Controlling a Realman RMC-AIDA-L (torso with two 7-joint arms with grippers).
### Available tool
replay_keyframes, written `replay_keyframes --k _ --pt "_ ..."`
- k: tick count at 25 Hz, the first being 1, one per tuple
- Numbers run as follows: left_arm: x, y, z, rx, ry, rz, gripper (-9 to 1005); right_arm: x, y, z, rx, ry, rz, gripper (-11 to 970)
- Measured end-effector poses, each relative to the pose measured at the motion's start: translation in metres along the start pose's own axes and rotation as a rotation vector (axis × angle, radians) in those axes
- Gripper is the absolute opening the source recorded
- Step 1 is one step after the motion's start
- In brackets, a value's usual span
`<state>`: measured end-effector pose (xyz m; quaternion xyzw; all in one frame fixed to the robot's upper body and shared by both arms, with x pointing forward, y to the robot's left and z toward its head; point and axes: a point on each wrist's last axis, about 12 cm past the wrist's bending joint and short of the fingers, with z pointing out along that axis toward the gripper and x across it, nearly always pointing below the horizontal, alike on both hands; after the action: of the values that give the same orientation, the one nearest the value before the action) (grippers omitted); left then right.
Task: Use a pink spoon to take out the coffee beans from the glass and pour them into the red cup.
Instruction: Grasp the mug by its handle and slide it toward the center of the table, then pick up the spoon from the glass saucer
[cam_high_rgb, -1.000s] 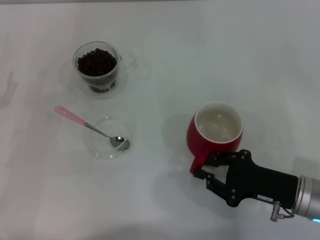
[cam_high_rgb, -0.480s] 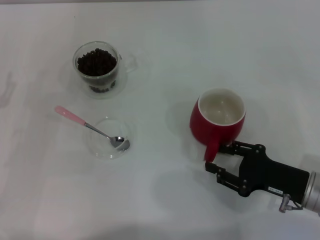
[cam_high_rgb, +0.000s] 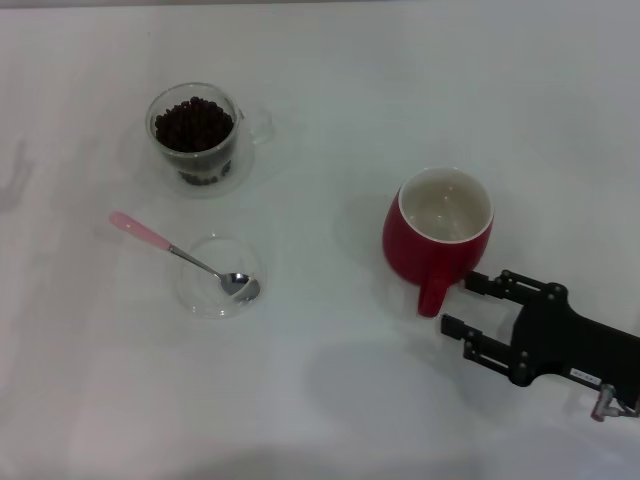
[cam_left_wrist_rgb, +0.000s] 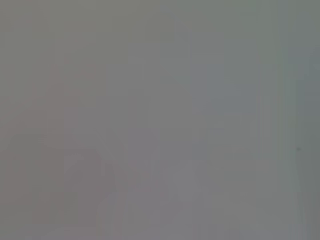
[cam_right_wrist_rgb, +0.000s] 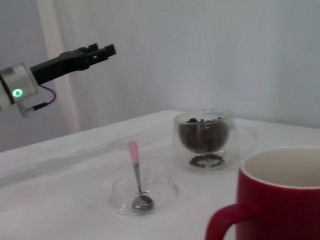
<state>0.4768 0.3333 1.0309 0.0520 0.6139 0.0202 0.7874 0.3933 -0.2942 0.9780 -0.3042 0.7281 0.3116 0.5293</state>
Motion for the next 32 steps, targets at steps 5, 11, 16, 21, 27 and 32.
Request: replay_keyframes --k 5,11,16,21,27,32 --pt "0.000 -0.001 -0.002 0.003 0.002 -0.001 891 0.000 -0.010 -0.017 0.053 -0.001 0.006 643" --pt "-0.004 -0.015 -0.019 0.052 -0.043 -0.047 891 -0.010 -0.034 -0.044 0.191 -0.056 -0.005 639" --pt "-0.009 -0.036 -0.033 0.142 -0.081 -0.151 891 -0.028 -0.059 -0.059 0.308 -0.141 -0.040 636" --pt "-0.010 -0.053 -0.044 0.179 -0.055 -0.428 891 -0.049 -0.078 -0.073 0.422 -0.272 -0.085 634" --pt "-0.002 -0.054 -0.058 0.152 0.055 -0.863 890 -0.067 -0.094 -0.089 0.546 -0.382 -0.132 634" --pt "0.008 -0.059 -0.066 0.125 0.177 -1.104 890 -0.074 -0.103 -0.099 0.609 -0.411 -0.161 634"
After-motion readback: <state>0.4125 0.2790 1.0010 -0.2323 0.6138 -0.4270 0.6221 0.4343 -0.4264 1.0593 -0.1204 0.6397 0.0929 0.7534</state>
